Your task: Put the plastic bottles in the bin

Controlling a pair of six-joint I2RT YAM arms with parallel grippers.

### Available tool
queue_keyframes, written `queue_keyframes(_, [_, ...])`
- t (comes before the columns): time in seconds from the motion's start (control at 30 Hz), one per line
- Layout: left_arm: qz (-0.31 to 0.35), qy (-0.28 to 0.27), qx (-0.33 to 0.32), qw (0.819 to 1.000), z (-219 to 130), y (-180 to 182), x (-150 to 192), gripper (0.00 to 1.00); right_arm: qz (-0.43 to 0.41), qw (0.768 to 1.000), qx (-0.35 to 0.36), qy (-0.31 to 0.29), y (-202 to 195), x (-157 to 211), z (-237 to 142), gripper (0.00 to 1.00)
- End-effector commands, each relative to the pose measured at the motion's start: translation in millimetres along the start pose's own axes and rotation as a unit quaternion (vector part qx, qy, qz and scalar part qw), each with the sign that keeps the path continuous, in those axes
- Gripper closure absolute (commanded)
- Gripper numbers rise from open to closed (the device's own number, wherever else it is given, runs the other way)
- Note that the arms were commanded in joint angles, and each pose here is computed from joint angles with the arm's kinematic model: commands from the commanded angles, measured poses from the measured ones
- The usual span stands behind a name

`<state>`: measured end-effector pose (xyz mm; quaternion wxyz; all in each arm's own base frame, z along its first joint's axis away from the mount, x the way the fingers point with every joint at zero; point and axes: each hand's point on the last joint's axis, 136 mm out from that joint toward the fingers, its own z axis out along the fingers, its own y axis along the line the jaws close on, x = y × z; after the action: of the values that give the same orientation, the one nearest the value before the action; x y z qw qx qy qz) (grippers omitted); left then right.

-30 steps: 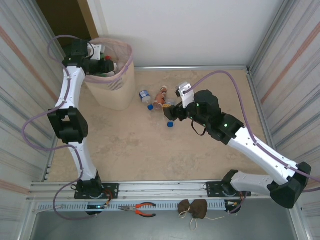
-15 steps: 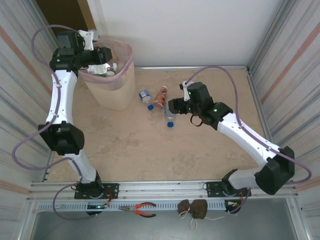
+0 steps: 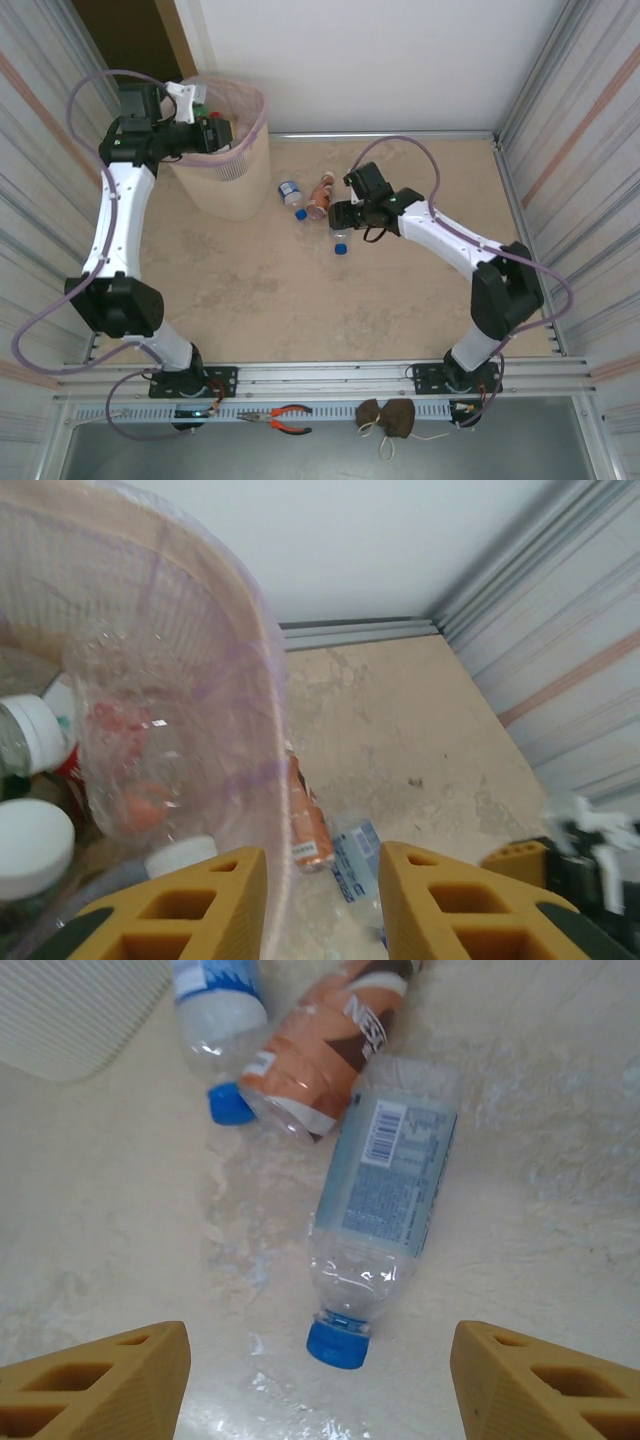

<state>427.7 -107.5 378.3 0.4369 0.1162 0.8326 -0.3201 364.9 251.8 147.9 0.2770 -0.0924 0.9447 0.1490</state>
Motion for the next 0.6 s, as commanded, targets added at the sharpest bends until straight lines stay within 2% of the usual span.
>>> queue_keyframes(0.0, [0.027,-0.023,0.014,0.999,-25.2,-25.5,-2.9,0.63,0.033,0.999,0.011,0.034,-4.5,9.7,18.4,0.33])
queue_keyframes(0.33, [0.025,-0.033,0.023,0.999,-38.1,-37.7,6.5,0.62,0.062,0.993,0.023,0.102,-8.6,55.8,74.8,0.37])
queue_keyframes(0.57, [0.022,-0.035,0.029,0.999,-39.1,-40.2,8.9,0.62,0.067,0.989,0.036,0.124,-16.6,76.3,95.7,0.47])
